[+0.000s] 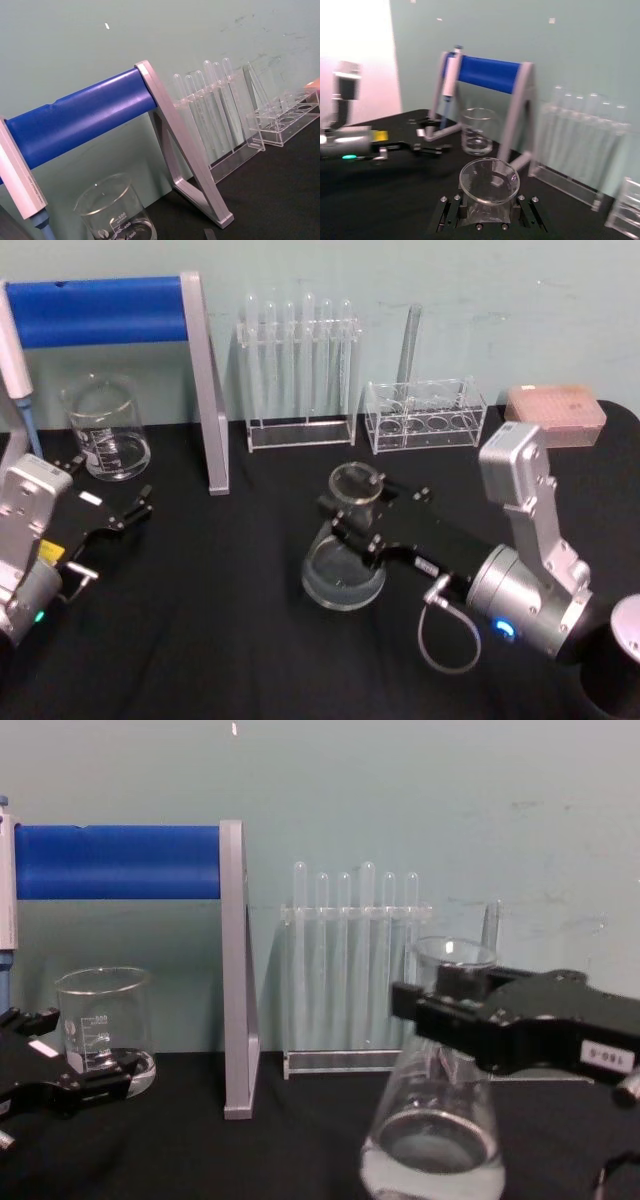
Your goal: Grasp the erlenmeyer flask with one hand, shake it three times, then place it back.
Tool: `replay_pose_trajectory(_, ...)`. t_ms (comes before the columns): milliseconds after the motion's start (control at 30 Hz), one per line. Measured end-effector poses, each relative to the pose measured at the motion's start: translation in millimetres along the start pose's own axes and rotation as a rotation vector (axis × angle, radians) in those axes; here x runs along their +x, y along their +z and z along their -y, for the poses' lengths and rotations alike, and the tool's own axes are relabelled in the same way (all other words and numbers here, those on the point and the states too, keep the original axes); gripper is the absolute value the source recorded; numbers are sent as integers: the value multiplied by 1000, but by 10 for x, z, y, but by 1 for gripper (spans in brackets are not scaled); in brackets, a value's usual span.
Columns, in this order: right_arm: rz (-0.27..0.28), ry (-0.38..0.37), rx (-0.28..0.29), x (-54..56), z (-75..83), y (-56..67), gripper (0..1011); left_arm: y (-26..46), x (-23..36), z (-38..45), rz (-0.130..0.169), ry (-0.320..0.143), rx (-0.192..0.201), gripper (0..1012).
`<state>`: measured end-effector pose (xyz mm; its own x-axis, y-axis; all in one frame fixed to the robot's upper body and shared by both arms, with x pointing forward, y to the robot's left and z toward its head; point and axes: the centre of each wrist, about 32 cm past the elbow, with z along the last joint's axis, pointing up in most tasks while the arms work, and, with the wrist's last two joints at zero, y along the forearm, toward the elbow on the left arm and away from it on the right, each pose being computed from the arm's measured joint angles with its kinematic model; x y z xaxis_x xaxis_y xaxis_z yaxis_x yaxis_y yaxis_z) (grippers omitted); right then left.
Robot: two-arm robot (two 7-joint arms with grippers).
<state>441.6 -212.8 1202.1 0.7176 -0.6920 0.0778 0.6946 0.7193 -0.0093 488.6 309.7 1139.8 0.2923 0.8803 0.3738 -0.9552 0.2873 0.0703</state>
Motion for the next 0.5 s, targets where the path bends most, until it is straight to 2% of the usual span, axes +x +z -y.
replay_pose_trajectory(133,7,-59,-3,106,-13,-9,449,0,0,0,0,0,0,1001)
replay_pose_trajectory(233,14,-128,-5,232,-14,-16,449,0,0,0,0,0,0,1001)
replay_pose_trajectory(267,14,-128,-5,232,-14,-16,449,0,0,0,0,0,0,1001)
replay_pose_trajectory(500,26,-262,-9,478,3,-26,449,0,0,0,0,0,0,1001)
